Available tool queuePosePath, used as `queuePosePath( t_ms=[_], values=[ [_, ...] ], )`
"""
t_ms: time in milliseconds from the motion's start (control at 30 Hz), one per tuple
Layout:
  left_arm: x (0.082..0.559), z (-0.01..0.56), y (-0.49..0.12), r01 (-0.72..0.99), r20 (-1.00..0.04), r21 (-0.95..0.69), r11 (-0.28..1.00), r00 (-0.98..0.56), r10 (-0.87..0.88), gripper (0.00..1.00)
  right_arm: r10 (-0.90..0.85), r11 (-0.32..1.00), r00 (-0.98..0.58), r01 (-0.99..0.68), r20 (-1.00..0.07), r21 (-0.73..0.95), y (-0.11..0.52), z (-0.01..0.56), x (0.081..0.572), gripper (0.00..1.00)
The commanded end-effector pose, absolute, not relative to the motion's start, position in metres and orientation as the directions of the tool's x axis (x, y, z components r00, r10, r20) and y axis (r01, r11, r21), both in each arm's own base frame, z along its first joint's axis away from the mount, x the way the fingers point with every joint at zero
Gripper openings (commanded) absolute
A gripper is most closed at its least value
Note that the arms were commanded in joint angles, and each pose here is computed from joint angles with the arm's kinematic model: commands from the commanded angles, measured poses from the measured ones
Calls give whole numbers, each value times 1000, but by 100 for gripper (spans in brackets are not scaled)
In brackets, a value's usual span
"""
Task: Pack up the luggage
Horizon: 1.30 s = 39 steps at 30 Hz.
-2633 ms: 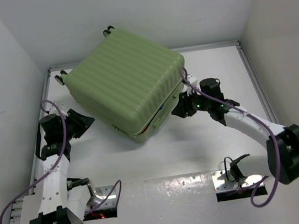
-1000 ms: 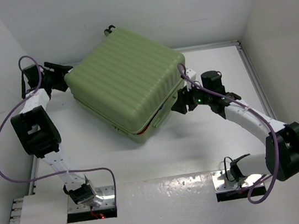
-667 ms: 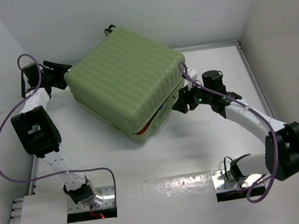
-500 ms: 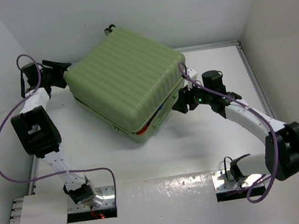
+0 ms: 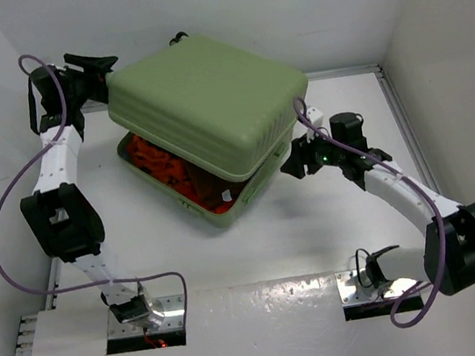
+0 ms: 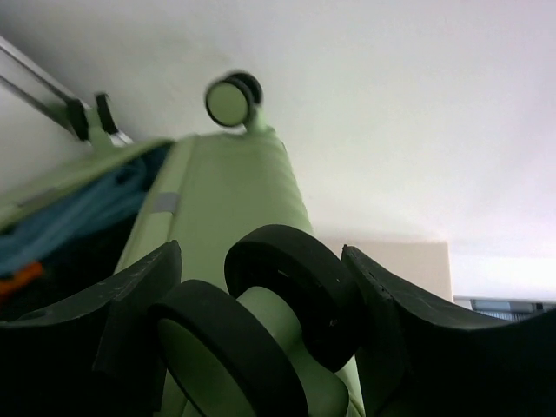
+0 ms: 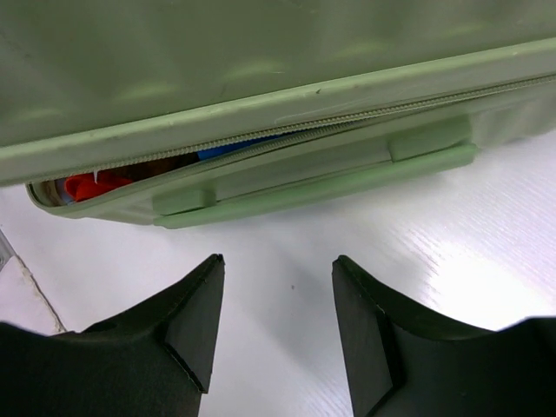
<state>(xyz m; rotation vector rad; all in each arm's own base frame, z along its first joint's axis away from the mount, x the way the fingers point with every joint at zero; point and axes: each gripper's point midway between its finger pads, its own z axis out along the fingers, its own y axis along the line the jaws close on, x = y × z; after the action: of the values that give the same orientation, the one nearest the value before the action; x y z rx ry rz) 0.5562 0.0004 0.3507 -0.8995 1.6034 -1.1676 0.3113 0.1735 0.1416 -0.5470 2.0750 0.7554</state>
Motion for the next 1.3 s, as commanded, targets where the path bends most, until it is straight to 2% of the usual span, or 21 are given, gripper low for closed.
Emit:
queuePosePath(
  t_ms=[0, 133, 200, 267, 433, 600, 667, 800, 1000, 1067, 1133, 1267],
  values=[
    [519, 396, -37, 106, -314, -949, 296, -387, -867, 0, -99, 731, -520, -616, -849, 292, 167, 151, 314, 53],
    [503, 367, -20, 55, -347, -935, 352, -364, -864, 0, -94, 740, -524, -605, -847, 292, 161, 149, 315, 53],
    [500, 334, -1, -26, -322, -935, 352, -349, -880, 0, -94, 744, -525, -601, -846, 291, 159, 148, 315, 53],
    [493, 314, 16, -67, -339, -923, 378, -320, -885, 0, -89, 749, -527, -594, -846, 292, 155, 148, 317, 53],
    [501, 272, 50, -143, -373, -898, 417, -258, -891, 0, -95, 752, -530, -592, -842, 288, 152, 145, 316, 54],
    [522, 260, 72, -170, -362, -898, 407, -243, -900, 0, -96, 757, -537, -586, -838, 289, 149, 142, 316, 54],
    [530, 270, 84, -143, -392, -895, 422, -200, -898, 0, -101, 756, -542, -587, -834, 289, 149, 140, 316, 54],
    [548, 283, 100, -137, -386, -901, 412, -184, -904, 0, -100, 756, -531, -590, -841, 283, 149, 143, 320, 54],
    [553, 251, 113, -197, -372, -890, 411, -209, -904, 0, -106, 757, -553, -584, -827, 294, 149, 138, 317, 54],
    [548, 238, 107, -209, -353, -889, 407, -250, -901, 15, -112, 756, -549, -589, -828, 288, 149, 137, 317, 54],
    [539, 232, 100, -188, -357, -892, 410, -262, -897, 39, -113, 755, -547, -590, -830, 286, 149, 137, 317, 54],
    [521, 236, 85, -153, -394, -881, 448, -288, -873, 44, -120, 756, -544, -592, -831, 279, 148, 136, 319, 54]
  ],
)
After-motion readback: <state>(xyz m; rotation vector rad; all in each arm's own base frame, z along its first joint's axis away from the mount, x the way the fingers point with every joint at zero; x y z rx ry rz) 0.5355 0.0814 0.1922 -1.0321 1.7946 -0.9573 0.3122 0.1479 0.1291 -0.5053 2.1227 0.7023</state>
